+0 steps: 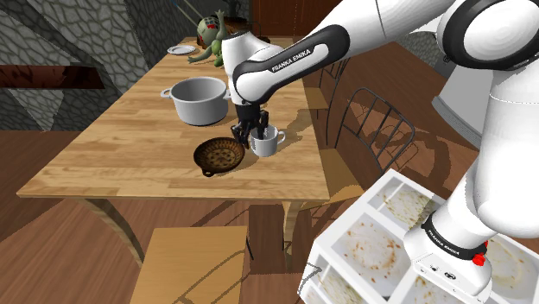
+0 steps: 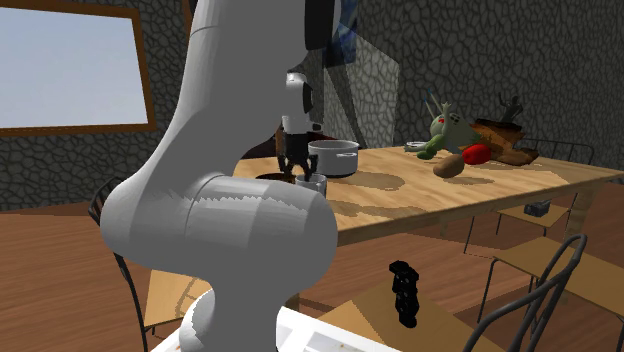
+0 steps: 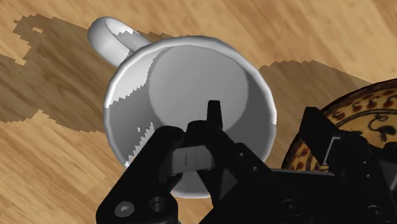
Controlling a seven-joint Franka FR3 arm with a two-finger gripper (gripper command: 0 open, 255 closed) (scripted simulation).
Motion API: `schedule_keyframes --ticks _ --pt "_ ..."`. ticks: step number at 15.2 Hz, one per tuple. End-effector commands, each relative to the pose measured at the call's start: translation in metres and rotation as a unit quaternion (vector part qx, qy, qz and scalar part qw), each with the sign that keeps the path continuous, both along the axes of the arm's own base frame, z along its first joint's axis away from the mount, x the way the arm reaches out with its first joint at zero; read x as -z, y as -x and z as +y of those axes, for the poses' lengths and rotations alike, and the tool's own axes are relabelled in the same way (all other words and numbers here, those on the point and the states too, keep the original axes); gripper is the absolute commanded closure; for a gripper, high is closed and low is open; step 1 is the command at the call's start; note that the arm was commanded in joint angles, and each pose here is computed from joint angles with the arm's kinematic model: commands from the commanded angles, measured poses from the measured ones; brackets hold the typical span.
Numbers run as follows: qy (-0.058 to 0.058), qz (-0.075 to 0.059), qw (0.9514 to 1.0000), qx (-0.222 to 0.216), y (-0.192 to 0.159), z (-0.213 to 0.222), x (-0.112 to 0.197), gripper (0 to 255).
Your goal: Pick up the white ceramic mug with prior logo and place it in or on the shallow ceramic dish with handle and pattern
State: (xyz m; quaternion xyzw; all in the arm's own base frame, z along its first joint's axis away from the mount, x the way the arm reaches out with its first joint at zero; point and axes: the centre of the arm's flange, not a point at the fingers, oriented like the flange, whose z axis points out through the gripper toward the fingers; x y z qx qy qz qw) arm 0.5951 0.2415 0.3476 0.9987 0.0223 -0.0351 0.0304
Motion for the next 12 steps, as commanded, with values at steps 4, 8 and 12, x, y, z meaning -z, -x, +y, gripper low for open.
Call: schedule_keyframes --ticks 4,8,12 --pt "0.000 0.000 1.0000 0.000 0.000 0.000 0.000 255" --pt "0.000 0.000 1.0000 0.000 0.000 0.000 0.000 255" --pt "0.000 0.000 1.0000 0.000 0.000 0.000 -0.016 255"
